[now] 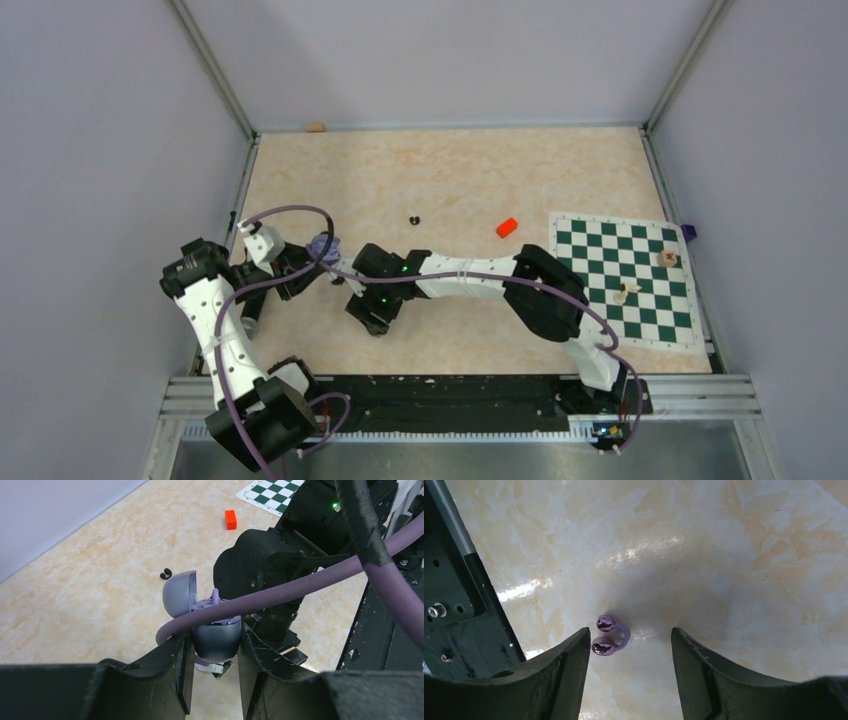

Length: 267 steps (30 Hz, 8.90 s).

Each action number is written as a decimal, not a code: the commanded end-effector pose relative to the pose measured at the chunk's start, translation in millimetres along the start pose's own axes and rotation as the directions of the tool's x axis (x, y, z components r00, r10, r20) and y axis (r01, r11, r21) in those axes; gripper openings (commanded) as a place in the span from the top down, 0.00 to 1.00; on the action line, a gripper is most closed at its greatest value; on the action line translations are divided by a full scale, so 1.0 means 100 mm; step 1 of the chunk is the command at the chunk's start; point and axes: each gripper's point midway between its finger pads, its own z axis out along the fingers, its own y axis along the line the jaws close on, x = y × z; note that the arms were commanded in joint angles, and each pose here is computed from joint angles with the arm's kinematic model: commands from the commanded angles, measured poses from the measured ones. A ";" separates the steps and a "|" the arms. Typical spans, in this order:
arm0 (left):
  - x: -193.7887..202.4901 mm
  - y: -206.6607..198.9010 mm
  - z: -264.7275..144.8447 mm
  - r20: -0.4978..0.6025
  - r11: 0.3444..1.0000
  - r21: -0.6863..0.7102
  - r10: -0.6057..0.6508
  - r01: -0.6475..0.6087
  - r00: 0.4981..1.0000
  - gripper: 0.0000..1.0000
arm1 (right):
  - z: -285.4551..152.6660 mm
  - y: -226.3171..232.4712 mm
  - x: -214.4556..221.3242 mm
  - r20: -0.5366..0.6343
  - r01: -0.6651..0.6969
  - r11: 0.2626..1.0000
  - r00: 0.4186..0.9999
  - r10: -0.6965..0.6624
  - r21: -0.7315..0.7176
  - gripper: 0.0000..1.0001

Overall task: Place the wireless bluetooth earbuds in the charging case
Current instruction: Move the left earbud to the center of the board.

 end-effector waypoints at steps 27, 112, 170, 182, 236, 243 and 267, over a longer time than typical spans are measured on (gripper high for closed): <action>-0.12 0.01 0.01 0.061 0.999 -0.014 0.030 -0.029 0.998 1.00 | -0.05 0.08 0.22 -0.086 0.182 0.982 0.980 -0.177 0.049 0.66; -0.12 0.01 0.01 0.072 1.000 -0.017 0.022 -0.021 0.997 1.00 | -0.46 -1.04 -0.16 0.129 -0.076 0.996 0.989 0.069 0.048 0.82; 0.00 0.13 0.33 0.072 0.979 0.195 -0.066 0.051 0.995 1.00 | -0.86 -1.70 0.69 0.019 -0.099 0.986 0.995 0.097 0.132 0.43; -0.01 0.14 0.32 0.080 0.981 0.188 -0.066 0.050 0.995 1.00 | -0.96 -2.08 0.71 0.031 -0.078 0.947 0.997 0.073 0.310 0.44; 0.01 0.16 0.32 0.084 0.982 0.181 -0.070 0.054 0.994 1.00 | -1.92 -2.64 0.65 0.197 0.237 0.812 0.899 -0.392 0.533 0.67; 0.00 0.15 0.31 0.084 0.983 0.176 -0.060 0.044 0.995 1.00 | -1.84 -2.37 0.52 0.192 0.534 0.585 0.616 -0.764 0.611 0.66; 0.00 0.17 0.30 0.086 0.985 0.167 -0.056 0.041 0.995 1.00 | -1.07 -2.07 0.77 0.061 0.774 0.352 0.378 -0.924 0.526 0.71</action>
